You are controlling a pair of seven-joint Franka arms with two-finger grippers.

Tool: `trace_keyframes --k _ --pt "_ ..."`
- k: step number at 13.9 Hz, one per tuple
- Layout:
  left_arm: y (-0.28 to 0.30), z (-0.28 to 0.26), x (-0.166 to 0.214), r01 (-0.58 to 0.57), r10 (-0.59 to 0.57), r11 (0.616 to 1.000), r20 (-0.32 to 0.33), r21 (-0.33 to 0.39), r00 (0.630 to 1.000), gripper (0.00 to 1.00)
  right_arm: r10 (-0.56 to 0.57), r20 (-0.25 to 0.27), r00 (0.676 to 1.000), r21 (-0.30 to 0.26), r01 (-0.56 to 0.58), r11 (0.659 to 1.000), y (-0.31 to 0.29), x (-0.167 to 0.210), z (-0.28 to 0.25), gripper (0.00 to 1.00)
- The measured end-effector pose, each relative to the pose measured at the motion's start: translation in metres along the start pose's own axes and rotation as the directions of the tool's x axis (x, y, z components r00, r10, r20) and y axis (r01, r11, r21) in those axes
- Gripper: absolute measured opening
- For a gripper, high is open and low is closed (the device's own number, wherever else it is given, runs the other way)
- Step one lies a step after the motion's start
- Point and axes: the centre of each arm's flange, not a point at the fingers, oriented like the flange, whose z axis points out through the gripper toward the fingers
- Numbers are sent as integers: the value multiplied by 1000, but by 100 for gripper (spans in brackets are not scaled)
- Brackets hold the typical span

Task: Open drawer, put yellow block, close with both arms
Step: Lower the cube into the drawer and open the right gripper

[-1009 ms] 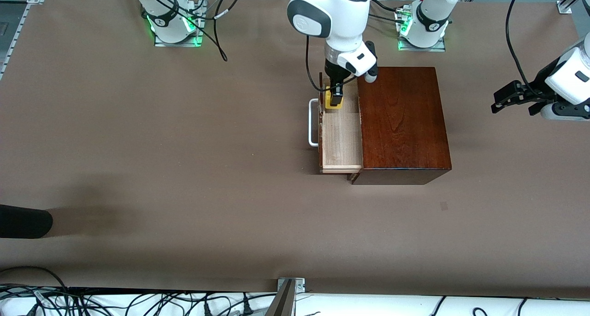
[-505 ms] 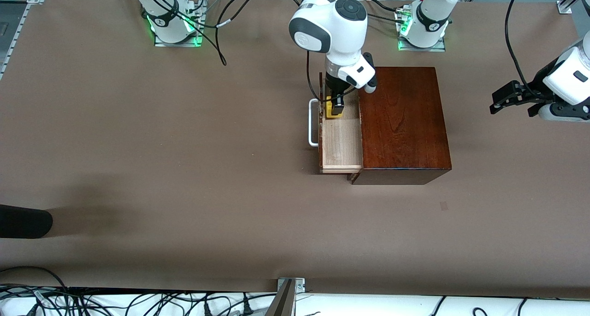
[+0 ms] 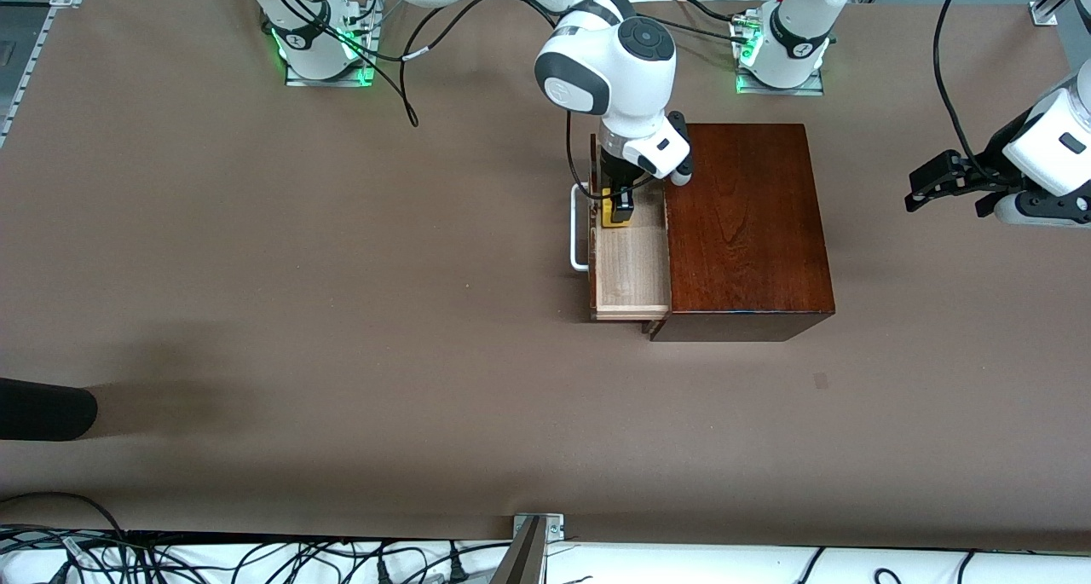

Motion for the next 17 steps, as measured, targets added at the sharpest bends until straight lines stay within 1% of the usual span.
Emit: trace_keyframes --k 6,7,8,9,10,11,14,16,17 --pt "-3 2 0 4 -4 1000 9 -1 1000 100 0 -1 1000 4 0 1000 0 1 8 55" --pt "-4 2 0 3 -3 1000 10 -1 1000 100 3 3 1000 5 -4 1000 0 0 8 59" --pt "-4 2 0 3 -3 1000 10 -1 1000 100 10 6 1000 7 -10 1000 1 -1 9 67" --pt "-4 2 0 2 -2 1000 10 -1 1000 100 15 6 1000 7 -15 1000 3 -2 9 78" --pt "-4 2 0 2 -2 1000 10 -1 1000 100 22 4 1000 7 -22 1000 5 -3 7 87" --pt "-4 2 0 2 -2 1000 11 -1 1000 100 32 -4 999 7 -32 999 8 -4 3 99" --pt "-4 2 -1 1 -1 1000 15 -1 1000 100 100 -56 993 0 -100 995 41 -22 -33 100" --pt "-3 2 -1 1 -1 1000 15 -1 1000 100 182 -101 978 13 -181 983 77 -52 -72 100" --pt "-3 2 -1 0 0 1000 16 -1 1000 100 227 -123 966 12 -227 974 98 -73 -95 100"
